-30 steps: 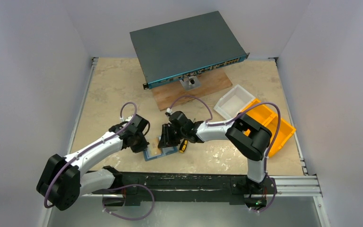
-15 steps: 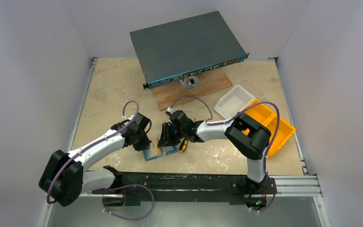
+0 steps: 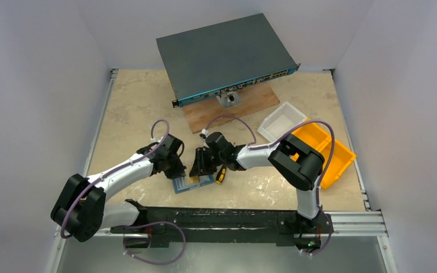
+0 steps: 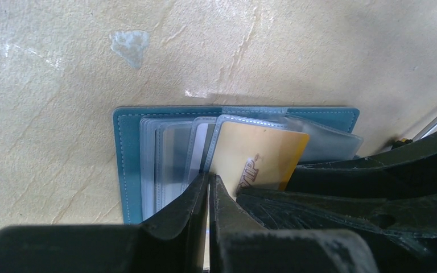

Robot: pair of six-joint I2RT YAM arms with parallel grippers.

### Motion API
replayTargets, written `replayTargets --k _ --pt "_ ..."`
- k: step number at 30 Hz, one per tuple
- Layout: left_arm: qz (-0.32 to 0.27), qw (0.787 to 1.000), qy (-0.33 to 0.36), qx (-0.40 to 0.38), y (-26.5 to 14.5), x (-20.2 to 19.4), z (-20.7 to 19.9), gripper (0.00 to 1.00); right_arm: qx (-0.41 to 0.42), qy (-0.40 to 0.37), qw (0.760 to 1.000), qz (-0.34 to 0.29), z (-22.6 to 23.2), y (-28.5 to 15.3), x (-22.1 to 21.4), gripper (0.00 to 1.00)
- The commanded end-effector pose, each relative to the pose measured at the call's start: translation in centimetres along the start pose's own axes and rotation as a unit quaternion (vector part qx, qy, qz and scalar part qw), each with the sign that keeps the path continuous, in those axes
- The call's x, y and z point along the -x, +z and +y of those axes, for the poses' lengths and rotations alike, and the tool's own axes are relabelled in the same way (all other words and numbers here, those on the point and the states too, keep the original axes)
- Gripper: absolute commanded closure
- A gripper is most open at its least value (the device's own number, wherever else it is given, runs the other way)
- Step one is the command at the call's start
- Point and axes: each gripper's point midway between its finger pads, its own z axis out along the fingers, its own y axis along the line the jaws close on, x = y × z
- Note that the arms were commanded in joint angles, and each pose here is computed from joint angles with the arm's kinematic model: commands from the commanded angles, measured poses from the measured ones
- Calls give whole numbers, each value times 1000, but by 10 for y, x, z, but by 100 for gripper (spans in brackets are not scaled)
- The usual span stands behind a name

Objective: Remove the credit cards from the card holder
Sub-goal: Remove the credit card from the card holder.

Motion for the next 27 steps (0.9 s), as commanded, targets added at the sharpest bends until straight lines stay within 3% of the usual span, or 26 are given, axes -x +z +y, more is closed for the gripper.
replayTargets --k 1,8,15,27 --pt "5 999 -20 48 10 -8 25 97 17 3 1000 -7 -2 -5 2 71" --pt "9 996 -30 80 13 -15 43 100 72 22 997 -23 -1 -21 9 66" --pt "12 995 -37 92 14 -17 48 100 110 41 993 -32 7 -27 14 67" --pt "13 995 -37 95 15 -18 50 100 141 63 987 -30 12 -24 14 91"
